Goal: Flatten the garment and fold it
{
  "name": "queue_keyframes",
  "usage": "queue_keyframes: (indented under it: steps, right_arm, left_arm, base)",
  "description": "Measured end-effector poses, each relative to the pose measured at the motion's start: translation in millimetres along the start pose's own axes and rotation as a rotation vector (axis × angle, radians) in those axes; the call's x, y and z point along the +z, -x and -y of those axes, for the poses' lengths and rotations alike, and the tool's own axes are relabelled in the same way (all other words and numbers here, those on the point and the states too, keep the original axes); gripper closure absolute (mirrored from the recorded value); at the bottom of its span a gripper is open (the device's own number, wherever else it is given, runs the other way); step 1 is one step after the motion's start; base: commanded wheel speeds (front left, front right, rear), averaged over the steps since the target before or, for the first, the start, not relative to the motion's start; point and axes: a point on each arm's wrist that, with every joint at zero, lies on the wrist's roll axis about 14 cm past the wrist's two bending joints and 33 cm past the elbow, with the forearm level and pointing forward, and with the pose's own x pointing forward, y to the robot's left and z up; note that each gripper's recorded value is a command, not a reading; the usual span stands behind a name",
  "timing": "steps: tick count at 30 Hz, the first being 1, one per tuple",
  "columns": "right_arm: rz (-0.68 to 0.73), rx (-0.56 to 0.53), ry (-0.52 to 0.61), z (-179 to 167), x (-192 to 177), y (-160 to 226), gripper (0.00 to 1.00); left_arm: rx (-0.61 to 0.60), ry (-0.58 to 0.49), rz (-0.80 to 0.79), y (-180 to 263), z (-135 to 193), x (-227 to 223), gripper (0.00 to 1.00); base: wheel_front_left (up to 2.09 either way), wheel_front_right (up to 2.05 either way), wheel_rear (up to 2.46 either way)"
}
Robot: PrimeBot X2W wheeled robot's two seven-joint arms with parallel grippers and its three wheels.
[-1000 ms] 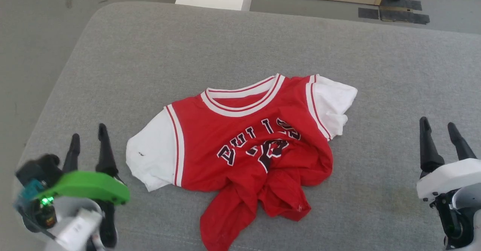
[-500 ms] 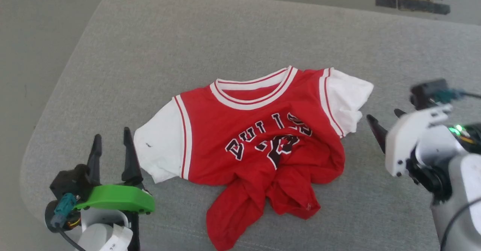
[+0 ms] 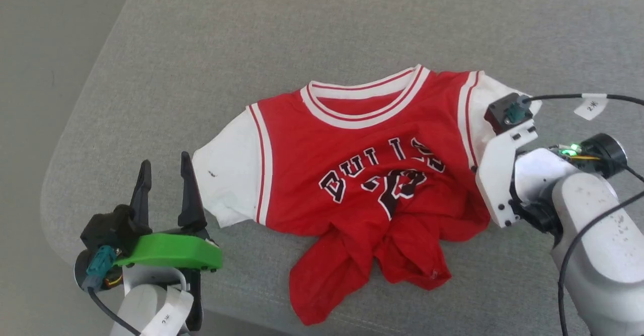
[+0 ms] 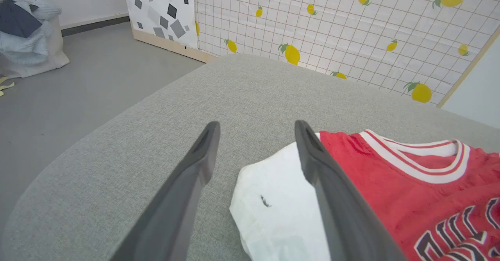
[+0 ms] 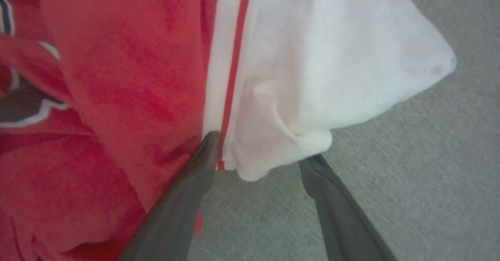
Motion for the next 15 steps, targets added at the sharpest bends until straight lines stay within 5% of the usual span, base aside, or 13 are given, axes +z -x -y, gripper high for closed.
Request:
queue_keyframes:
  steps: [5,6,7,8,15]
  right_arm:
    - [-0.018,0.029,0.027,-7,-2,-11,0.0]
    - [-0.019,0.033,0.021,-7,-2,-11,0.54]
    - [-0.016,0.037,0.011,-7,-2,-10,0.88]
    - [-0.004,0.038,0.002,-5,-1,-10,1.0]
    - [0.136,-0.029,-0.128,32,14,14,1.0]
  left_arm:
    - [0.007,-0.014,-0.012,-1,-3,-5,0.0]
    - [0.003,-0.015,-0.013,-1,-2,-5,0.0]
    - [-0.002,-0.017,-0.017,-2,-1,-7,0.0]
    - [-0.005,-0.018,-0.016,-2,0,-7,0.0]
    - [-0.039,-0.019,0.003,-4,10,-2,0.0]
  base:
    - [0.0,0.0,0.0]
    - [0.0,0.0,0.0]
    - [0.0,0.0,0.0]
    - [0.0,0.0,0.0]
    - [0.0,0.0,0.0]
